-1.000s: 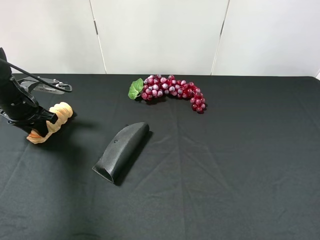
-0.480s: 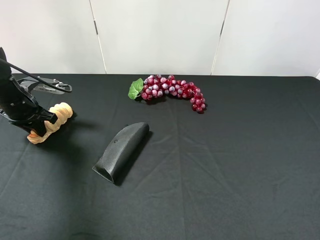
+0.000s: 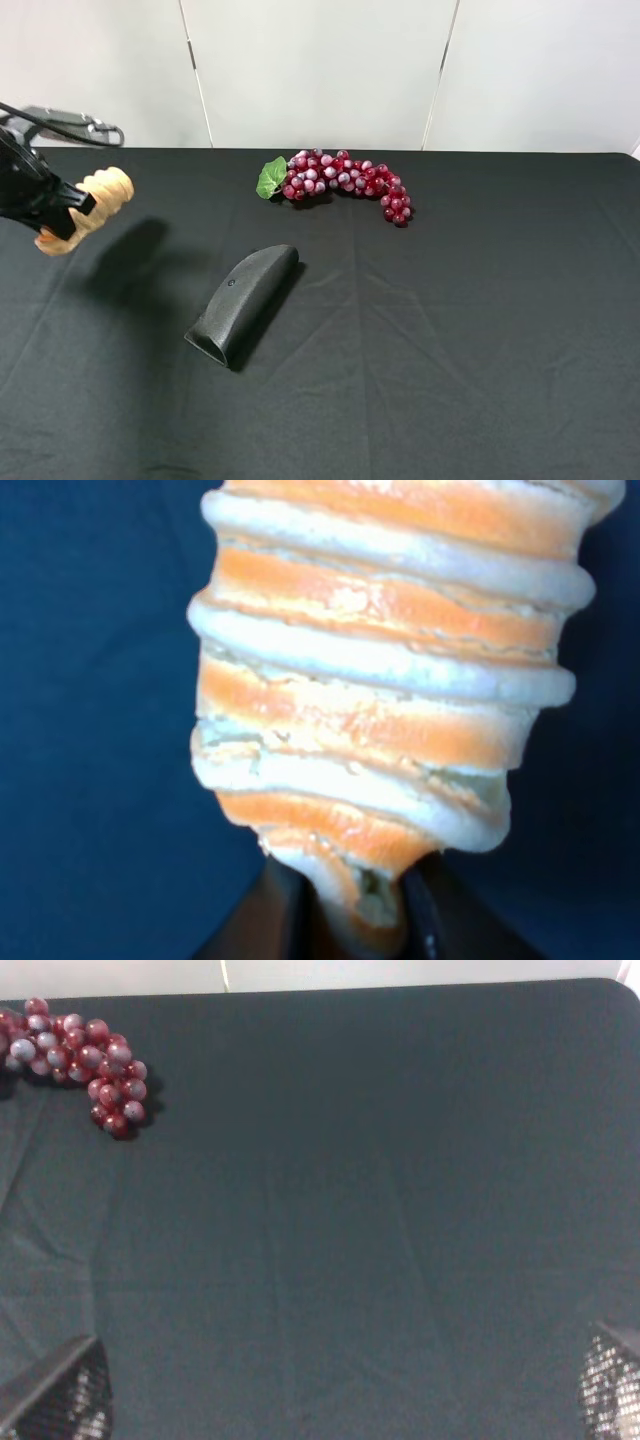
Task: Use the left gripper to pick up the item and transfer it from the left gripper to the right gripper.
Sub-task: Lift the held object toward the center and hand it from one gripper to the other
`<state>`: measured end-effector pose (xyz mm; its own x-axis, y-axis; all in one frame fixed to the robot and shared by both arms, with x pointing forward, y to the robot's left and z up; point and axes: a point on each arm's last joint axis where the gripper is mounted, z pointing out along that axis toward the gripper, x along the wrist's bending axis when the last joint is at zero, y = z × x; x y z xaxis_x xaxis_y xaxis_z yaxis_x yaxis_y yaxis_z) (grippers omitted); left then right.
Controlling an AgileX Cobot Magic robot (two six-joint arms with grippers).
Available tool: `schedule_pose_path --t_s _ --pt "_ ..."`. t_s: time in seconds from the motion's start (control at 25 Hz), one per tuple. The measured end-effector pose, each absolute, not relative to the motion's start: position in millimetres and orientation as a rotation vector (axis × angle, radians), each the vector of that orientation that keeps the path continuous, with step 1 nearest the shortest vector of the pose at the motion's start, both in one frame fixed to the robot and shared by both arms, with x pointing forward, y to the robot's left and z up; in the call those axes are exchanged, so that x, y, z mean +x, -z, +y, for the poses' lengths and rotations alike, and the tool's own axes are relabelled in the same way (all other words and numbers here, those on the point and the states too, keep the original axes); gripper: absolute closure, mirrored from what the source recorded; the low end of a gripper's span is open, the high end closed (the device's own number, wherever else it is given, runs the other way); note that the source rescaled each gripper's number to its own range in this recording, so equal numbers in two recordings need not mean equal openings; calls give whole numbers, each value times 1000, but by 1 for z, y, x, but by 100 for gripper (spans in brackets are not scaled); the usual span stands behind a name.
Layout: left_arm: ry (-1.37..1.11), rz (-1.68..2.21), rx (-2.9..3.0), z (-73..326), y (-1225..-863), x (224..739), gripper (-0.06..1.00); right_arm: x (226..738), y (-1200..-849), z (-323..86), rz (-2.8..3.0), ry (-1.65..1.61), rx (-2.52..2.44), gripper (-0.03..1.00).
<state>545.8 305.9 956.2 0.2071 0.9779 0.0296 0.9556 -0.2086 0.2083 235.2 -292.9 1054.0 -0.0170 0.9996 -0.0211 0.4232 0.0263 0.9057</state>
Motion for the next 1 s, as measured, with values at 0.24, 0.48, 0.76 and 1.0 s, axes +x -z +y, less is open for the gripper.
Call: schedule_pose_path --t_s 0.24,0.48,0.76,1.0 --pt "-288 1853 2298 305 -988 532 92 235 -1054 -293 1544 -960 1498 -3" --pt "-328 1832 2262 304 -1016 516 92 235 -1054 -293 1544 -960 1498 -3" --pt "-291 1580 2456 265 -1024 505 93 235 -1054 -293 1544 -960 1498 -3" --pt "-292 1273 2640 215 -1024 493 93 236 -1054 -290 1538 -1022 1535 -3"
